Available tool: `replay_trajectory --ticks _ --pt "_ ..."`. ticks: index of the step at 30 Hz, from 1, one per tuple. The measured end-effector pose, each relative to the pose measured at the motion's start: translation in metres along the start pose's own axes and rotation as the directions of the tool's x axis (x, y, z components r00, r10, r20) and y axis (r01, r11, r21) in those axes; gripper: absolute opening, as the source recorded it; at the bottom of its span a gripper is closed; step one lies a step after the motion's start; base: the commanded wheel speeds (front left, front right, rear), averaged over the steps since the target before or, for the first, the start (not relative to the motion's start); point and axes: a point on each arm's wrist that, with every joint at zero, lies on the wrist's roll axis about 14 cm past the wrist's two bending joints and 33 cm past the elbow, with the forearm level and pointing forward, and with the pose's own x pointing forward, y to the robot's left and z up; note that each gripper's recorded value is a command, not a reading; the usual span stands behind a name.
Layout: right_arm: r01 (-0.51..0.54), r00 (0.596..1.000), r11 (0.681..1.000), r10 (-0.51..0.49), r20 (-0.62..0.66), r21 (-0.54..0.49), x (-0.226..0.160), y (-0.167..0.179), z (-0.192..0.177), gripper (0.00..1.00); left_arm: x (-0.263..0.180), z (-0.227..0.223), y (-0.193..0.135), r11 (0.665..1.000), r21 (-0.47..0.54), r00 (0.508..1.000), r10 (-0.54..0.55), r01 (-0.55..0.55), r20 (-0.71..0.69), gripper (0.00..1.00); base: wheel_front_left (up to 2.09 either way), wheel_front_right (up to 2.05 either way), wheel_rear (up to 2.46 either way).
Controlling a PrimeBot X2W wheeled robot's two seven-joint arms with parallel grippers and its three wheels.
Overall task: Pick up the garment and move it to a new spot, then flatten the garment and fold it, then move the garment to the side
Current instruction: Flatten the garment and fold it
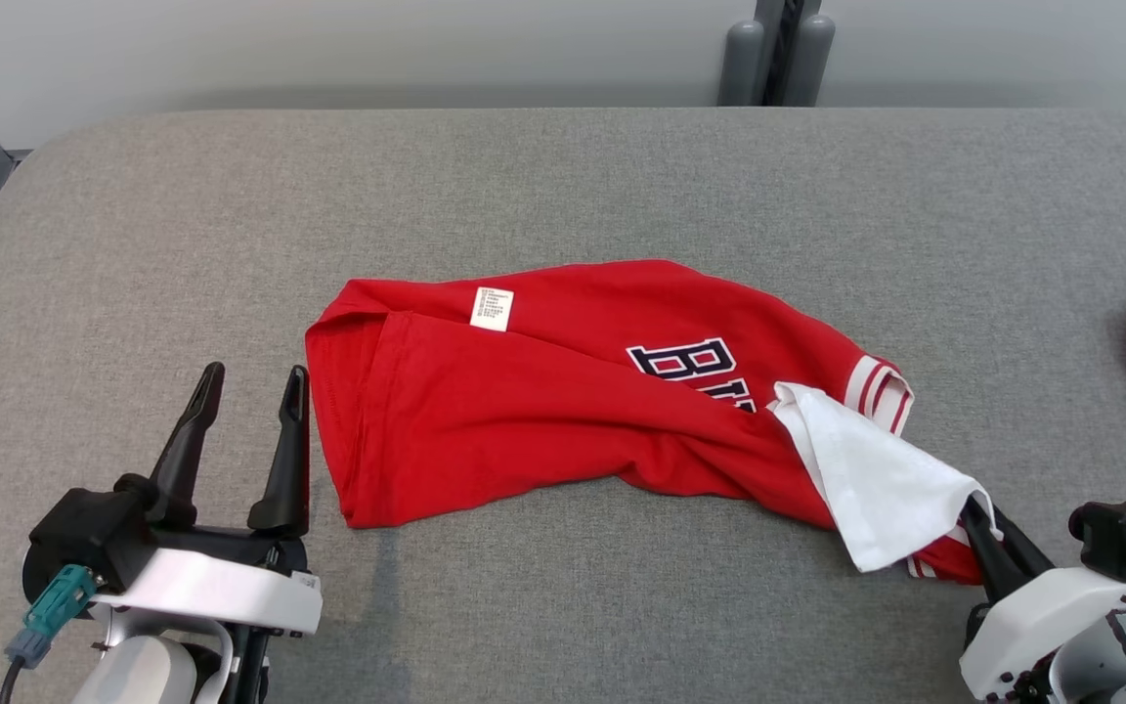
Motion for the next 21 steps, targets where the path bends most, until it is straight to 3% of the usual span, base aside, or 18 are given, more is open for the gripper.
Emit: replay_trajectory --ticks 1,3,11,21 --pt "0.000 1.000 1.000 0.000 0.014 -0.001 0.001 0.000 0.002 0.19 0.000 0.000 0.000 1.000 0.000 1.000 -0.001 0.001 0.001 1.00 0.00 0.00 0.00" --pt "0.007 0.999 1.000 -0.007 0.040 -0.002 0.001 -0.003 0.007 1.00 0.000 0.001 -0.001 1.000 -0.002 1.000 -0.001 0.001 0.003 1.00 0.00 0.00 0.00" --pt "0.077 0.982 0.997 -0.073 0.174 -0.016 -0.019 -0.024 0.037 1.00 -0.006 0.007 -0.002 1.000 -0.004 1.000 0.003 -0.003 0.017 1.00 0.00 0.00 0.00" --pt "0.134 0.891 0.987 -0.083 0.447 -0.083 -0.059 -0.017 0.115 1.00 -0.019 0.016 -0.001 1.000 -0.004 0.999 0.019 -0.018 0.034 1.00 0.00 0.00 0.00"
